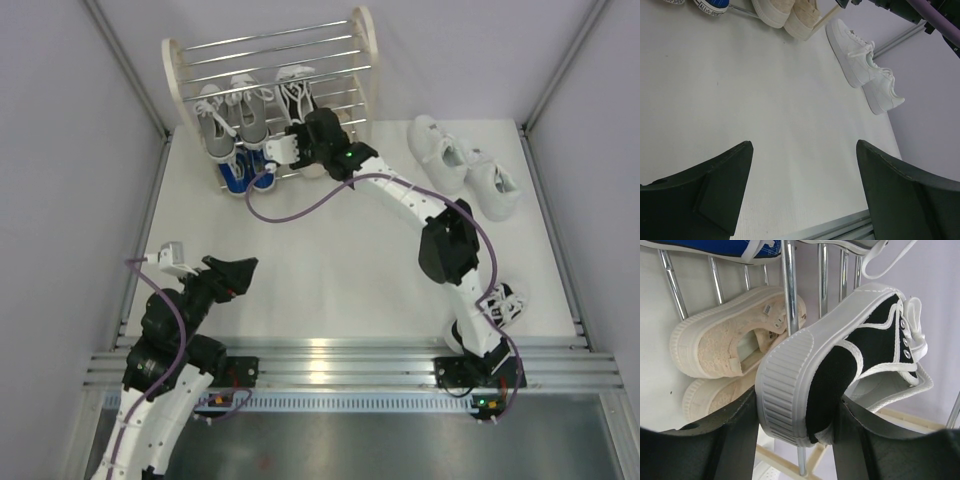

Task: Place and organize the shoes onto the shoe shelf
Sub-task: Place the shoe at the shoe shelf.

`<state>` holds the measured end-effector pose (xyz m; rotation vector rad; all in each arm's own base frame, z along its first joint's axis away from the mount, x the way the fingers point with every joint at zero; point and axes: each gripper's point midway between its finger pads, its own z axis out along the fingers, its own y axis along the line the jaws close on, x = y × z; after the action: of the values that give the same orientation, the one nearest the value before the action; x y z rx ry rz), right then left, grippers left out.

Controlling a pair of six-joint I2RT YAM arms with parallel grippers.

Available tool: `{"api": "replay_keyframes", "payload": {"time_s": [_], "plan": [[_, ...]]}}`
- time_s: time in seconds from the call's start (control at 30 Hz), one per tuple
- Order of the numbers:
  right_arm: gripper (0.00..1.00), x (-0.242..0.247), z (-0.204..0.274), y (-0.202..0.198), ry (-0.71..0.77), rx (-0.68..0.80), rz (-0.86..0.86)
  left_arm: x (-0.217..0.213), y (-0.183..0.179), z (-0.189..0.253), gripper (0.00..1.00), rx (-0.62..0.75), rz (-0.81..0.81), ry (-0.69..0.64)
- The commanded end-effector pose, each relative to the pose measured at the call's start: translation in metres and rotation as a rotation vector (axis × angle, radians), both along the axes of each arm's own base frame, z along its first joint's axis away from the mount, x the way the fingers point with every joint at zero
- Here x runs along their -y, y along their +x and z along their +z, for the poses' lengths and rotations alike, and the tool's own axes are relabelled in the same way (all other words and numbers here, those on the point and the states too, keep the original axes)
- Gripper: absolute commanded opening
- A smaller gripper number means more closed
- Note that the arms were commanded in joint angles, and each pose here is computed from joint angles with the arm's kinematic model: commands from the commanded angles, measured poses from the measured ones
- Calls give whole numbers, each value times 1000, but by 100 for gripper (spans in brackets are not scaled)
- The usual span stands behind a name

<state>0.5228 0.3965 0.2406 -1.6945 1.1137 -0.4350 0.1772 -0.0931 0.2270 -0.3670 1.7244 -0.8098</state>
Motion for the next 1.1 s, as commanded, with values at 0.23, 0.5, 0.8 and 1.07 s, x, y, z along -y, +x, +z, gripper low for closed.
{"api": "replay_keyframes", "payload": {"time_s": [0.23, 0.5, 0.8, 1.07], "plan": [[99, 9, 65, 8, 81, 163, -9, -5, -5, 14, 90, 38, 18, -9], [99, 21, 81, -17, 102, 137, 20, -5, -7, 16, 91, 42, 14, -27], [99, 46, 92, -56, 89, 59, 49, -1, -9, 15, 91, 30, -3, -61], [100, 77, 71, -142, 17, -261, 166, -4, -12, 32, 92, 76, -3, -29]]}}
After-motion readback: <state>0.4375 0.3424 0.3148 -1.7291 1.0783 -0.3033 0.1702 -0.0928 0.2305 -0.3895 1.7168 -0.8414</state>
